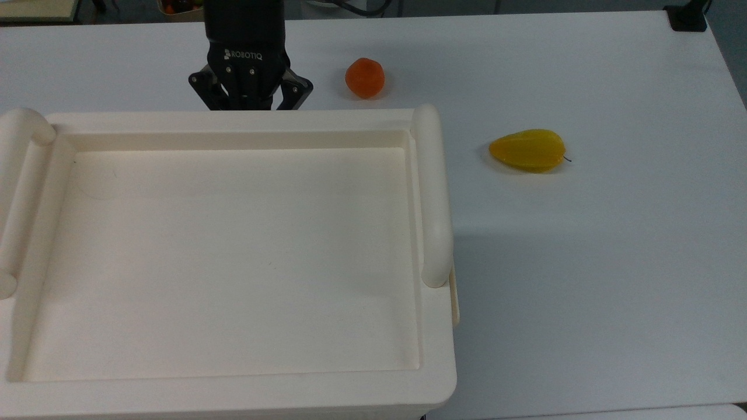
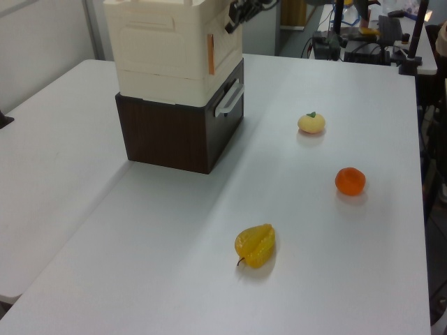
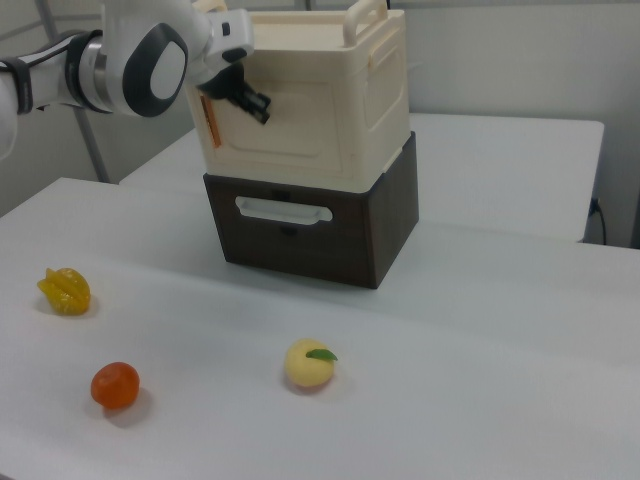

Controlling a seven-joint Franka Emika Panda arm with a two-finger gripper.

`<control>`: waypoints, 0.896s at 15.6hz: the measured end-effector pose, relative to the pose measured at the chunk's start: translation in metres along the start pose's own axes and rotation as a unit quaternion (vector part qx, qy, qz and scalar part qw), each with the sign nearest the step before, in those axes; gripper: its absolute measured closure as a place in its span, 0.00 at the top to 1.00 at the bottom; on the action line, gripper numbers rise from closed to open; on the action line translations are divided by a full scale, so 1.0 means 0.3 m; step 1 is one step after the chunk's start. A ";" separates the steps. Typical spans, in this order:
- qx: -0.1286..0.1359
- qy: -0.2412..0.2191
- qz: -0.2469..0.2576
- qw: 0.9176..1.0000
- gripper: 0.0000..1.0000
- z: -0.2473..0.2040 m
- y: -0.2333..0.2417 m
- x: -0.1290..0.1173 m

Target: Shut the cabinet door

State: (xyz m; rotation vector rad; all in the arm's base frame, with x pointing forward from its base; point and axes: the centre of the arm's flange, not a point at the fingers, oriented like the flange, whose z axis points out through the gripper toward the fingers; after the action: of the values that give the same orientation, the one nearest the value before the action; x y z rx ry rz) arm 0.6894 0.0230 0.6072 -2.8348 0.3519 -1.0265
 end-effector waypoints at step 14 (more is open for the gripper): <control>-0.077 -0.299 -0.176 0.935 0.01 -0.152 -0.059 -0.295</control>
State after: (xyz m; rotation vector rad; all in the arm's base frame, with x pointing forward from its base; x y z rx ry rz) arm 0.5974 0.0613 0.5906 -3.2292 -0.1475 -0.1223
